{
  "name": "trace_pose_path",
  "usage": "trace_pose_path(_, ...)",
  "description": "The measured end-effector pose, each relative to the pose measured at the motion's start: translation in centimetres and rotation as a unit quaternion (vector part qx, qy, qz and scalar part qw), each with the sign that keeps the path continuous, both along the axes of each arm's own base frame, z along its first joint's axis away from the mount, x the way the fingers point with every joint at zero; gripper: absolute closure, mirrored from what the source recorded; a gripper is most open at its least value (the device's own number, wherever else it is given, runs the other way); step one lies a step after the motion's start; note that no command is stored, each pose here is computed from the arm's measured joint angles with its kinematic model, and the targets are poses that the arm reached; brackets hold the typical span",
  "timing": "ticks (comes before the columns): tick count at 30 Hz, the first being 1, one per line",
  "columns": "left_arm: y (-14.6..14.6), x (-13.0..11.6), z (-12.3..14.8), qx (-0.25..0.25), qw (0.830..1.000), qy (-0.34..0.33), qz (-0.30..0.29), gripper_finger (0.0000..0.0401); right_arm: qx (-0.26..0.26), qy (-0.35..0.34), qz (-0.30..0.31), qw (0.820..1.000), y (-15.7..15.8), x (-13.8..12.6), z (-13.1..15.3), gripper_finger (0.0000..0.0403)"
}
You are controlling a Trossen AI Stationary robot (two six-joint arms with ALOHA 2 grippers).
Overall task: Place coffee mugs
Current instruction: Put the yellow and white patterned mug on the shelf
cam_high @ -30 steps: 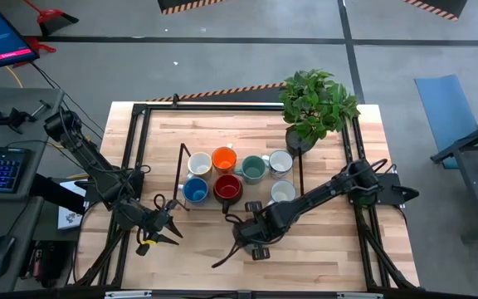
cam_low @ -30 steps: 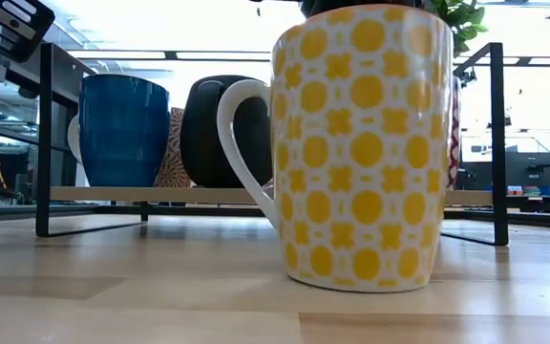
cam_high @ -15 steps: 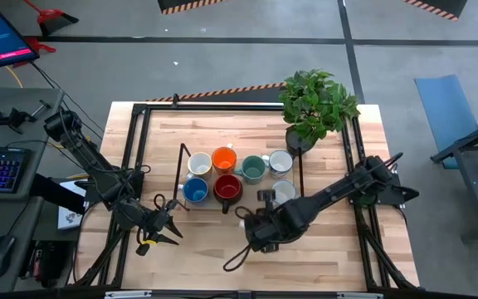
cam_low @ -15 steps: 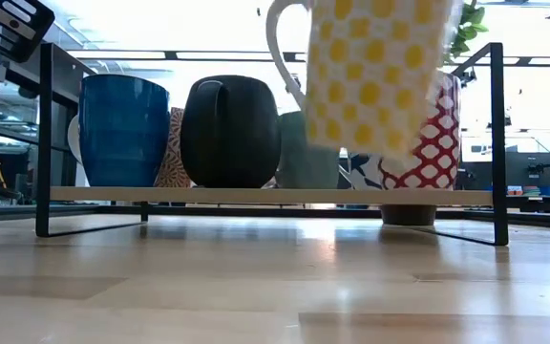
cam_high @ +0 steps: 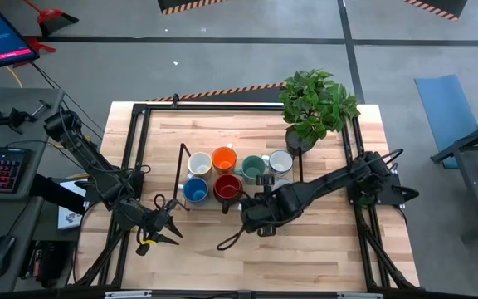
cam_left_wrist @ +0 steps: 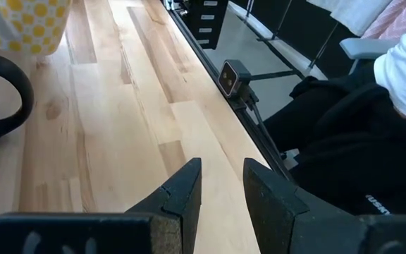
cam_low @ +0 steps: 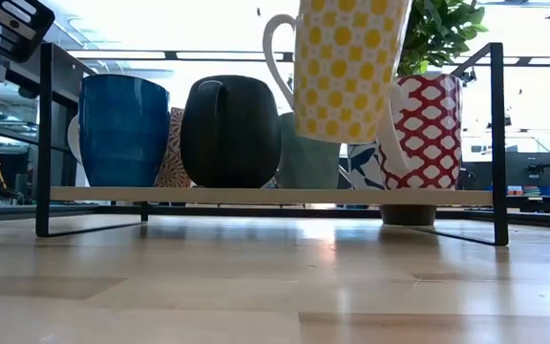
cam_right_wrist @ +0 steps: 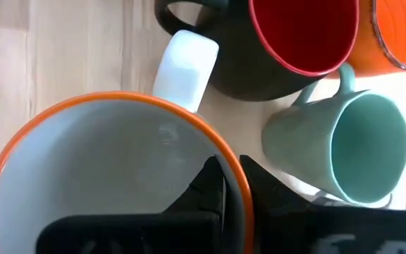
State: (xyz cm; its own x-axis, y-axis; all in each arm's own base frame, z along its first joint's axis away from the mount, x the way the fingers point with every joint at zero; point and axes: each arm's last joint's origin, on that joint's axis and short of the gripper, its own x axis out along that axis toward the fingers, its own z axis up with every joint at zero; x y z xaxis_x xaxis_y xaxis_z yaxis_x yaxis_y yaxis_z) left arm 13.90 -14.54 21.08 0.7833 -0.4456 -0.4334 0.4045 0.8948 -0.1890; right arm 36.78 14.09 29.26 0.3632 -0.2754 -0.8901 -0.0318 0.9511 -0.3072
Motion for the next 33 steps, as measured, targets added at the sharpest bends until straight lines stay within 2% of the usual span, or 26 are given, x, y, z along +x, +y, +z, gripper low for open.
trace_pose_path(14, 0.0, 0.0, 0.0, 0.007, 1.000, -0.002, -0.003, 0.0307, -0.001, 0.013, 0.038, 0.999, -1.9, 1.0, 0.0, 0.0403)
trace_pose_path(18, 0.0, 0.0, 0.0, 0.007, 1.000, -0.002, -0.003, 0.0307, 0.020, 0.018, 0.051, 0.998, -2.3, 1.2, 0.0, 0.0403)
trace_pose_path(33, 0.0, 0.0, 0.0, 0.008, 1.000, -0.002, -0.002, 0.0307, 0.032, 0.016, 0.076, 0.996, -3.6, 1.9, 0.1, 0.0403)
